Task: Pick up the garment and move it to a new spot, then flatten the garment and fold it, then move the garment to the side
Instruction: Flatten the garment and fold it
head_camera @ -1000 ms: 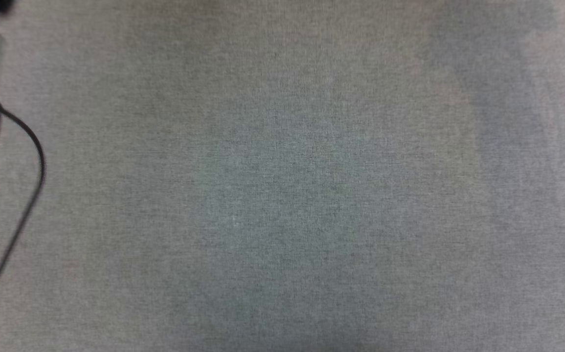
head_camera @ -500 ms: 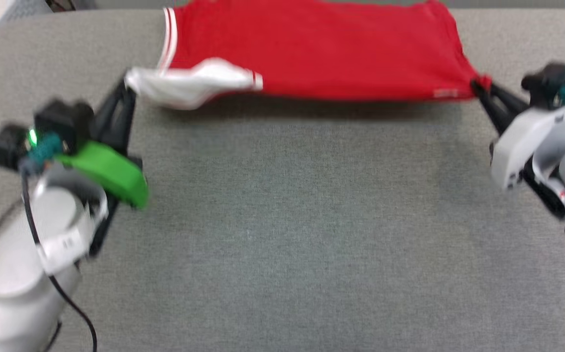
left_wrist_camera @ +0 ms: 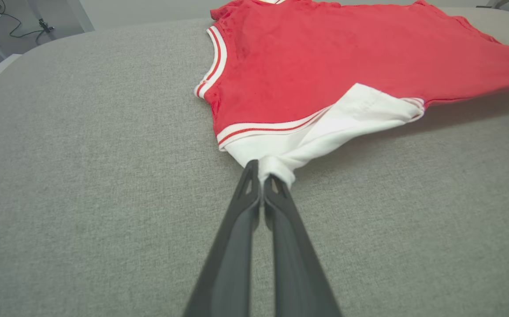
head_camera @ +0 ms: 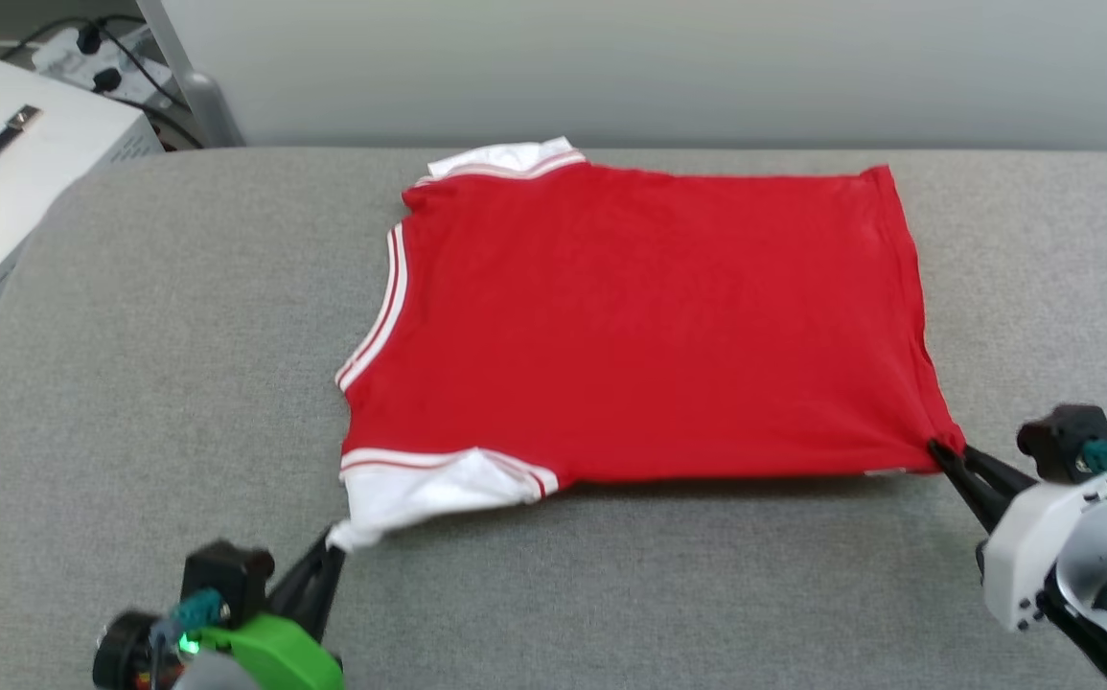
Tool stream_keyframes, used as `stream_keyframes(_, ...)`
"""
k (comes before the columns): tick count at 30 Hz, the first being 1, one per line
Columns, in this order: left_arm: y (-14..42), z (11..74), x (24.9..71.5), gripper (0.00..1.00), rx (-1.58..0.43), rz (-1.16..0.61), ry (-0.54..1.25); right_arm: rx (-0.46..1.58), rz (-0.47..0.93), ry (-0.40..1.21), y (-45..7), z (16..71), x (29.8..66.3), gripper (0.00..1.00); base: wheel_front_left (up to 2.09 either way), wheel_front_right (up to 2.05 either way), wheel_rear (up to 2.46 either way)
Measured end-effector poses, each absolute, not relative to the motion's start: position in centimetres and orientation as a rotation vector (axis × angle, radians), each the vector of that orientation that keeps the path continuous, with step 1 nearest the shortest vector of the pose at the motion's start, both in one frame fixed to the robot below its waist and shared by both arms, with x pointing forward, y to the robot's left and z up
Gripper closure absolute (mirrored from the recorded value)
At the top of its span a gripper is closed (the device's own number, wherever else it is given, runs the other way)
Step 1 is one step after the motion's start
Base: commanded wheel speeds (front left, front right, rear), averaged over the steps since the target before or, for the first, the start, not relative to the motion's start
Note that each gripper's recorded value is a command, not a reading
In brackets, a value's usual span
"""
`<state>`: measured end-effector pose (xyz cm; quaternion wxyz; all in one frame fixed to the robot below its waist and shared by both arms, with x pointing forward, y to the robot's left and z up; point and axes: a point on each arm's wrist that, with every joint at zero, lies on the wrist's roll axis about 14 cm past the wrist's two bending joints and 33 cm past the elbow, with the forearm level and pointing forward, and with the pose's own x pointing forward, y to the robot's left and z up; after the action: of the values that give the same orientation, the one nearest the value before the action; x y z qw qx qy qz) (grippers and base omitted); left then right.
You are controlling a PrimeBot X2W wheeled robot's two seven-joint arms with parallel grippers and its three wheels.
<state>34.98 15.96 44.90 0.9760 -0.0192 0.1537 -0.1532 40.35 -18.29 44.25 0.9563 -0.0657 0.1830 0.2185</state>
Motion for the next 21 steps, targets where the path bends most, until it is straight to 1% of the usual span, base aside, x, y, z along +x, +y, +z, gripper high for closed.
stream_keyframes(4, 15.6, 43.6, 31.8, 1.00, -0.088, -0.295, 0.378, -0.111, 0.422, 0.391, -19.1, 44.3, 37.9, 1.00, 0.00, 0.00, 0.00)
stream_keyframes(7, 15.2, 42.9, 29.6, 1.00, -0.124, -0.292, 0.431, -0.088, 0.416, 0.436, -19.4, 43.5, 35.3, 1.00, 0.00, 0.00, 0.00)
stream_keyframes(8, 14.9, 42.3, 27.7, 1.00, -0.148, -0.296, 0.482, -0.065, 0.396, 0.475, -19.9, 42.8, 32.9, 1.00, 0.00, 0.00, 0.00)
stream_keyframes(14, 14.7, 41.4, 25.4, 1.00, -0.196, -0.285, 0.561, -0.051, 0.362, 0.522, -20.8, 42.4, 30.4, 1.00, 0.00, 0.00, 0.00)
stream_keyframes(16, 14.8, 41.4, 25.3, 1.00, -0.197, -0.278, 0.562, -0.043, 0.357, 0.533, -20.7, 42.3, 30.0, 1.00, 0.00, 0.00, 0.00)
stream_keyframes(21, 15.2, 42.1, 26.0, 1.00, -0.170, -0.287, 0.531, -0.013, 0.350, 0.522, -20.0, 42.9, 30.3, 1.00, 0.00, 0.00, 0.00)
